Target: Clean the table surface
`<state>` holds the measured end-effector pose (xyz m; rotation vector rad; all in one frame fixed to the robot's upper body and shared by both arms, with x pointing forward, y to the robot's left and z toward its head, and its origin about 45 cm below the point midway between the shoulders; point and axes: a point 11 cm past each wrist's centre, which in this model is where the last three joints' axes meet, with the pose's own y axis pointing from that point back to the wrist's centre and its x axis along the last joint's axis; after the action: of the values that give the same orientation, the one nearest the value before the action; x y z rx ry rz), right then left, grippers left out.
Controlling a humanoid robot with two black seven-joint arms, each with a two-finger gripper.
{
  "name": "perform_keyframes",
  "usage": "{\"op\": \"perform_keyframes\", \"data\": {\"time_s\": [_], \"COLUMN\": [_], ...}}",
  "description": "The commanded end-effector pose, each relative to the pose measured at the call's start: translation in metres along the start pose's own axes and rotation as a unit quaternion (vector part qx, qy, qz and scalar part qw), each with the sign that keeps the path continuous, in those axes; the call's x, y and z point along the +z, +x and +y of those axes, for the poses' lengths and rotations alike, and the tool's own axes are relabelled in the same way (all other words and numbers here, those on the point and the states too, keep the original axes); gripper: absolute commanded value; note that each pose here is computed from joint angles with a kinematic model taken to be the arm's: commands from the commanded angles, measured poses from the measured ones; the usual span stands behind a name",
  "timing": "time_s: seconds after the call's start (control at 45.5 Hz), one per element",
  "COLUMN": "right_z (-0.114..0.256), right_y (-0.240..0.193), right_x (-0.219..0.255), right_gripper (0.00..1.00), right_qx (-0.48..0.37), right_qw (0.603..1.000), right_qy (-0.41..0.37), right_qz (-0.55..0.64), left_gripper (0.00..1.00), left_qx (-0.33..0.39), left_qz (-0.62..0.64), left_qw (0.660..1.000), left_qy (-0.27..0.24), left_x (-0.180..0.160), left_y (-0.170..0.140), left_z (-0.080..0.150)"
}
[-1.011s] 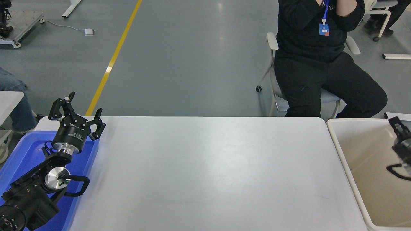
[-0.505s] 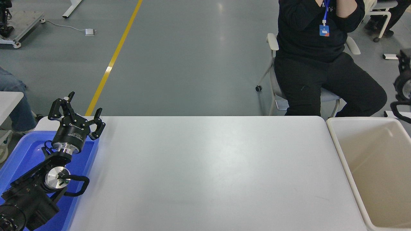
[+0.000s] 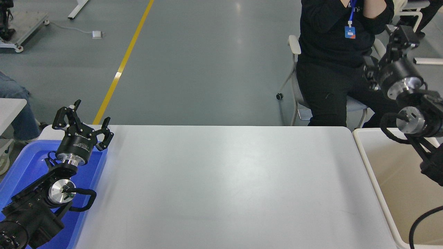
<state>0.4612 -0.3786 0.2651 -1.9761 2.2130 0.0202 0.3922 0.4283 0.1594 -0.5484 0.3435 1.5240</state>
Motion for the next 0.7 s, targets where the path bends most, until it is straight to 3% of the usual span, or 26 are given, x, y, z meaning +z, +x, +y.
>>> {"op": "perform_keyframes", "data": {"time_s": [0.0, 0.308, 0.681], "right_z": [0.048, 0.062, 0.054], "right_y": [0.002, -0.018, -0.031], "right_x": [0.074, 0.103, 0.095], "right_gripper": [0.99, 0.99, 0.99], "right_qx": [0.019, 0.017, 0.006], "right_qw": [0.999, 0.997, 0.997], "right_qy": [-0.027, -0.054, -0.043], "right_qz": [-0.025, -0.049, -0.058], "left_gripper": [1.00, 1.00, 1.00], "left_qx": [0.000, 0.000, 0.000], "left_qz": [0.000, 0.000, 0.000], "left_qw": [1.000, 1.000, 1.000], "left_qy": [0.000, 0.000, 0.000], "left_x": [0.000, 0.000, 0.000], "left_y": [0.000, 0.000, 0.000], "left_z": [0.000, 0.000, 0.000]}}
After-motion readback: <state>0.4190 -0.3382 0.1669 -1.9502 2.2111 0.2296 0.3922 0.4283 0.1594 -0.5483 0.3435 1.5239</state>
